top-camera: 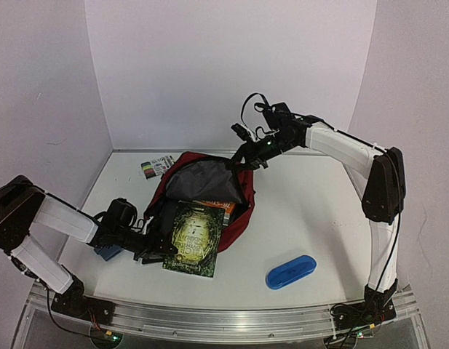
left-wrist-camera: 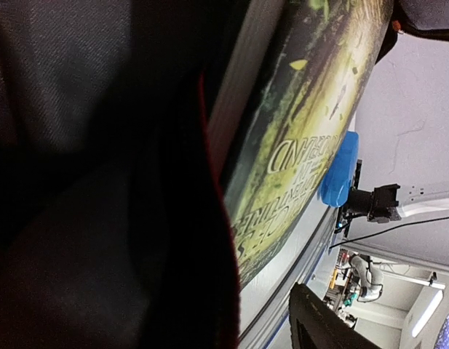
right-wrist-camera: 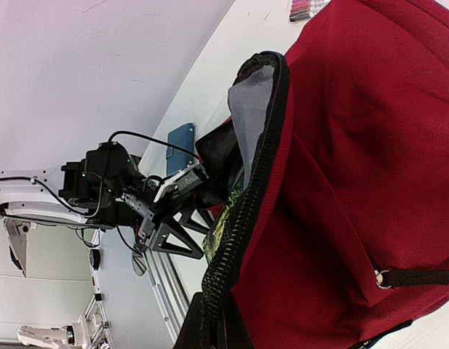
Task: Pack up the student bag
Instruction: Place the book in the student bag.
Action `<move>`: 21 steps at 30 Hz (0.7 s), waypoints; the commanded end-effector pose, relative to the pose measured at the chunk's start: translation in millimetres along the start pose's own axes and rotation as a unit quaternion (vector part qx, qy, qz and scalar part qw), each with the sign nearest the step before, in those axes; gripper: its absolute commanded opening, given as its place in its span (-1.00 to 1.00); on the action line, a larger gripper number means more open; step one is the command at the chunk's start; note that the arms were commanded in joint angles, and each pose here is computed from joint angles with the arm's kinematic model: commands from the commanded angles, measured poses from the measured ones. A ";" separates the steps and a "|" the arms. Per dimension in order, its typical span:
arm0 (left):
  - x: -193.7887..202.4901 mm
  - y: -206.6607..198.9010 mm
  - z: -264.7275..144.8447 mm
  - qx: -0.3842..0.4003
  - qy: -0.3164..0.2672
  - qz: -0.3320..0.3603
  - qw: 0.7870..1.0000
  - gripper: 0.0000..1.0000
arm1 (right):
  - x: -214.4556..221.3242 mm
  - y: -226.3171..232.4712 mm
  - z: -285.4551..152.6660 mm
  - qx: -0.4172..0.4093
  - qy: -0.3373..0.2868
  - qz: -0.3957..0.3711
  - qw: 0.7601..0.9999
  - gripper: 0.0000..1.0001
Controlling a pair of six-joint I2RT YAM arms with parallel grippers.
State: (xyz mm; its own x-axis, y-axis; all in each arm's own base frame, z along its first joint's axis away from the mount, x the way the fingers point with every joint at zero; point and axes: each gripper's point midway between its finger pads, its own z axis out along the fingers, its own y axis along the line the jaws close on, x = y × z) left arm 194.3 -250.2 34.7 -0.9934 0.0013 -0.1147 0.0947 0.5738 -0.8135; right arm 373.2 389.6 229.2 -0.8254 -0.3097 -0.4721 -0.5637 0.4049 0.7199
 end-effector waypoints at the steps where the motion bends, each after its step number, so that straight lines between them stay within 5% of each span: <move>1: -10.0 -15.6 10.5 0.055 0.006 0.036 0.998 0.24 | -12.5 27.1 -18.8 -0.005 -0.028 -0.040 0.999 -1.00; 14: -27.6 -43.8 4.0 0.096 -0.020 0.033 0.995 -0.94 | -11.3 24.6 -16.2 -0.005 -0.025 -0.037 0.999 -1.00; 21: -35.6 -85.8 -26.5 0.132 -0.058 0.042 0.989 -1.00 | -17.1 30.7 -19.8 -0.010 -0.032 -0.045 0.998 -1.00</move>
State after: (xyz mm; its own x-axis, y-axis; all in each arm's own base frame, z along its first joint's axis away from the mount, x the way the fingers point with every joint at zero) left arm 204.4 -278.0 83.3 -0.9811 0.0211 -0.1922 0.1855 0.3832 -0.9048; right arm 374.0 389.3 228.6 -0.8252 -0.3085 -0.4732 -0.5642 0.4099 0.7167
